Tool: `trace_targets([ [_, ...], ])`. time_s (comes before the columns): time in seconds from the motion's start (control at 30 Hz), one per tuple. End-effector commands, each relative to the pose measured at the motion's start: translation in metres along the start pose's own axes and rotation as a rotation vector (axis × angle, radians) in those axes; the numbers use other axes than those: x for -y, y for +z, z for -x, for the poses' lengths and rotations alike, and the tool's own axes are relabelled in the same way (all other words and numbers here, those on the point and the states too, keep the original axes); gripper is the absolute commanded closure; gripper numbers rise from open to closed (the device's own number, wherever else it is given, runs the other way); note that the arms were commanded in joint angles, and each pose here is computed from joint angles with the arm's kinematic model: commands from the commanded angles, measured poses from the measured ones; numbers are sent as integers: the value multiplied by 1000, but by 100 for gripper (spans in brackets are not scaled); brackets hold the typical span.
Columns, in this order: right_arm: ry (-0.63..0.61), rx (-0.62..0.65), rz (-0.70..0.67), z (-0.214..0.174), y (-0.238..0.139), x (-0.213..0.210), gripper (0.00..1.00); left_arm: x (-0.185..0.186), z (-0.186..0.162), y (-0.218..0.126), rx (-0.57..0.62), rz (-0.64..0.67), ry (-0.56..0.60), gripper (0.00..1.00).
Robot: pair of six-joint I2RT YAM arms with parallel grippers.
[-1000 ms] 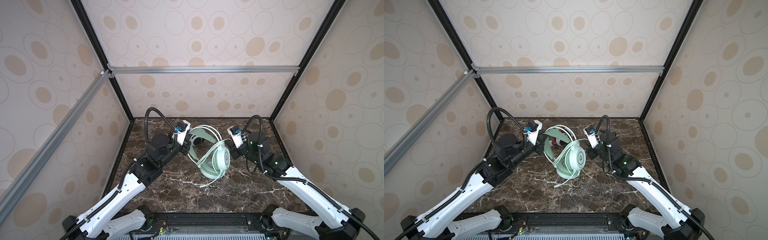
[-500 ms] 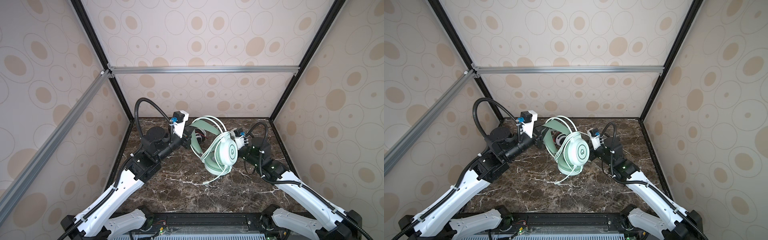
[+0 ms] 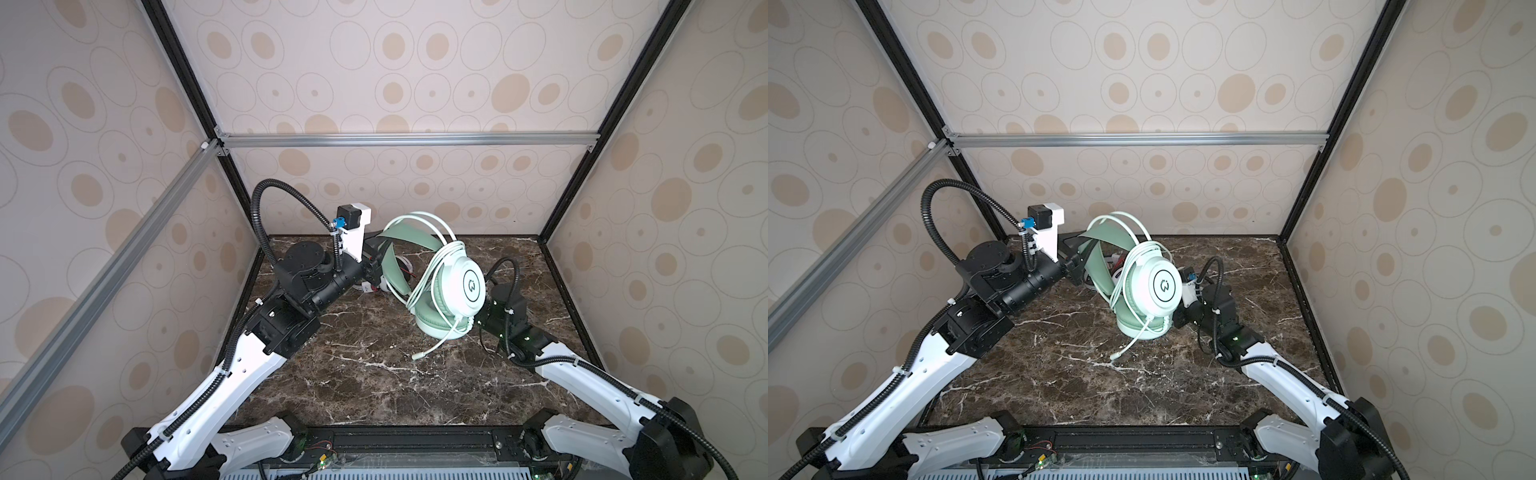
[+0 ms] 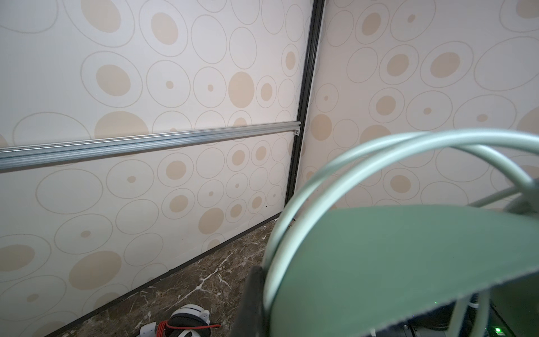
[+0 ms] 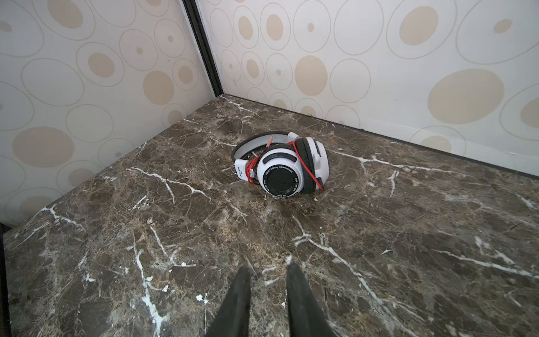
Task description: Wrap the headphones
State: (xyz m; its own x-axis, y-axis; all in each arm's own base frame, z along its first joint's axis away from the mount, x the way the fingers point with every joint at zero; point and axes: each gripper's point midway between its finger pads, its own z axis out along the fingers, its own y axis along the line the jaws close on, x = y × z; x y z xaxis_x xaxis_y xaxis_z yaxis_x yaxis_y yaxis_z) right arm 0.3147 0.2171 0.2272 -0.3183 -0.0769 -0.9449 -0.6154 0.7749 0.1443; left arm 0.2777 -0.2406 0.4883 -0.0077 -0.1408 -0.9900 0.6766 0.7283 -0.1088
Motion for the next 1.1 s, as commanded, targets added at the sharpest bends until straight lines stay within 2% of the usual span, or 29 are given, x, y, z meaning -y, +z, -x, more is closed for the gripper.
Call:
trace_targets([
  [0.0, 18, 6, 11, -9, 2, 1, 75, 2, 52, -12, 143, 3, -61, 100],
  [0.43, 75, -86, 6, -61, 10, 7, 63, -6, 51, -11, 151, 43, -80, 100],
  [0.93, 117, -159, -27, -97, 18, 15, 62, -17, 51, -12, 160, 81, -104, 100],
  [1.07, 128, -177, -26, -104, 22, 16, 67, -18, 51, -12, 162, 83, -108, 100],
])
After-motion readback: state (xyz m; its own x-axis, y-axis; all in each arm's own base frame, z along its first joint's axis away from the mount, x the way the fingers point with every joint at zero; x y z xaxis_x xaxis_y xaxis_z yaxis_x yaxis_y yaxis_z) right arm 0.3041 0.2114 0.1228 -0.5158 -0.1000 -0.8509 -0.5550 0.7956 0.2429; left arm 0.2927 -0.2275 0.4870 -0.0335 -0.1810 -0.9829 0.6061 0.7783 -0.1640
